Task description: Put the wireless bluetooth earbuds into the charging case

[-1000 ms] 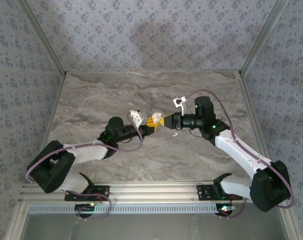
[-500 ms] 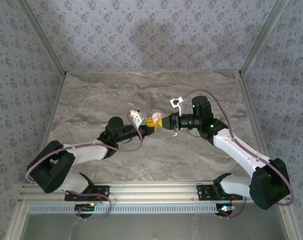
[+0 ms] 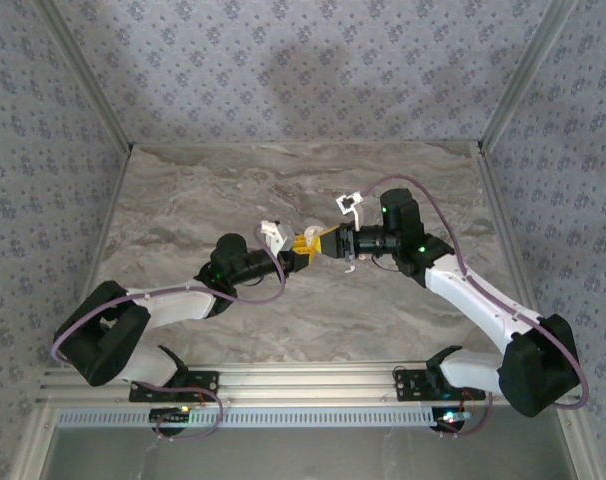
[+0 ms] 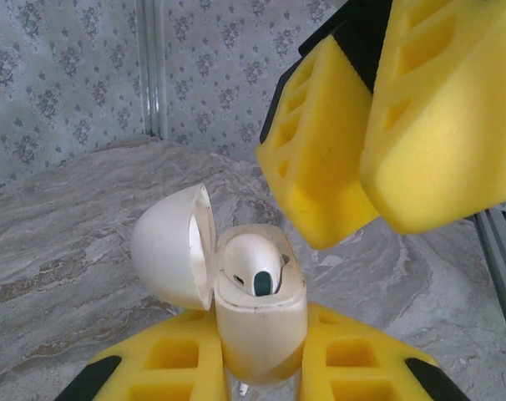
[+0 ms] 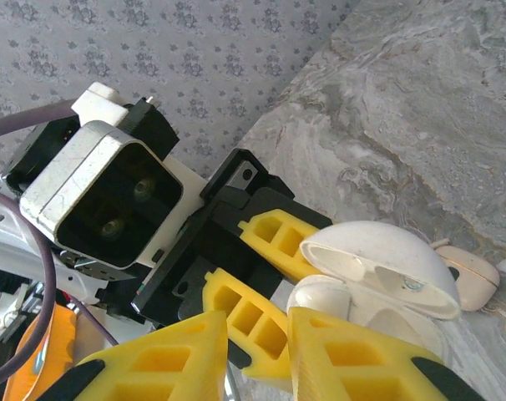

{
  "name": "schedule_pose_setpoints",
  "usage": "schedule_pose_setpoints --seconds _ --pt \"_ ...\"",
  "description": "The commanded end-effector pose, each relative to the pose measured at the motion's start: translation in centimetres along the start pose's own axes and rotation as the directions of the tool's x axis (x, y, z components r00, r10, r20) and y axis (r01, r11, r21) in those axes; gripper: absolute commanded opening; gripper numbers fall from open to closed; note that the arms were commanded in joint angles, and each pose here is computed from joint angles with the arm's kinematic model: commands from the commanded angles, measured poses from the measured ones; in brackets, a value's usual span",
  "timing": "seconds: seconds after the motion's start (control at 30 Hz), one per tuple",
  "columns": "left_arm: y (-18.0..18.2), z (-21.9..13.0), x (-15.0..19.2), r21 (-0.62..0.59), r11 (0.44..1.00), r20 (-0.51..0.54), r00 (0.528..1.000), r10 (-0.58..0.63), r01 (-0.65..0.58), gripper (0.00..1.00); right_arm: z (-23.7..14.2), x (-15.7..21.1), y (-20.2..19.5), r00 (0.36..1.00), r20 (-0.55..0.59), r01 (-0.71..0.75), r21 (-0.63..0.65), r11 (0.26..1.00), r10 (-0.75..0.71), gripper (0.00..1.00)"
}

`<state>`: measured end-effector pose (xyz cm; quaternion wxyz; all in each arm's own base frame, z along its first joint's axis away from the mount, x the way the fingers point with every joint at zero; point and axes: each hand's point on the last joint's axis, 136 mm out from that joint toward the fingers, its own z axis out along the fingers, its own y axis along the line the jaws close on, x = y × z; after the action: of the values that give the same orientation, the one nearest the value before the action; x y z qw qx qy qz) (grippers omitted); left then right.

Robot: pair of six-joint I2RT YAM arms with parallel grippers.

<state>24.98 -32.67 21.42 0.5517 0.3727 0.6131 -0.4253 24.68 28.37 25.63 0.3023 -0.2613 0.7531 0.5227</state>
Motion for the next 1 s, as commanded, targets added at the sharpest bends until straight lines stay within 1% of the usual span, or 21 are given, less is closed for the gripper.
schedule_pose_setpoints --seconds 0.0,0.2,0.4,0.57,0.73,0.9,0.97 --pt "-0.1 0.2 -2.1 0.017 0.999 0.053 0.998 0.039 -0.039 0.12 0.0 -0.8 0.6 0.999 0.002 0.040 0.001 0.999 -0.040 0.27" --pt "0.0 0.2 -1.7 0.010 0.999 0.040 0.999 0.036 -0.037 0.12 -1.2 -0.9 0.0 0.999 0.002 0.042 0.060 0.997 -0.042 0.28" --pt "0.5 -0.1 -1.1 -0.013 1.000 0.027 0.999 0.026 -0.025 0.12 -3.4 -0.3 -1.9 0.999 -0.005 -0.033 0.183 0.983 0.035 0.31" --pt "1.0 -0.5 -0.3 -0.036 0.999 0.010 1.000 0.001 0.000 0.12 -5.3 0.5 -3.7 0.995 -0.001 -0.098 0.289 0.952 0.103 0.32" --pt "1.3 -1.1 0.1 -0.056 0.998 -0.004 1.000 -0.008 0.008 0.12 -6.5 2.1 -5.9 0.979 -0.030 -0.171 0.403 0.899 0.200 0.33" --pt "1.6 -1.6 0.4 -0.076 0.997 -0.016 1.000 -0.015 0.014 0.12 -7.3 3.8 -8.5 0.954 -0.049 -0.228 0.522 0.822 0.296 0.33" --pt "1.7 -1.8 0.5 -0.082 0.996 -0.019 1.000 -0.019 0.018 0.12 -7.7 5.0 -9.4 0.935 -0.068 -0.250 0.570 0.782 0.348 0.33"
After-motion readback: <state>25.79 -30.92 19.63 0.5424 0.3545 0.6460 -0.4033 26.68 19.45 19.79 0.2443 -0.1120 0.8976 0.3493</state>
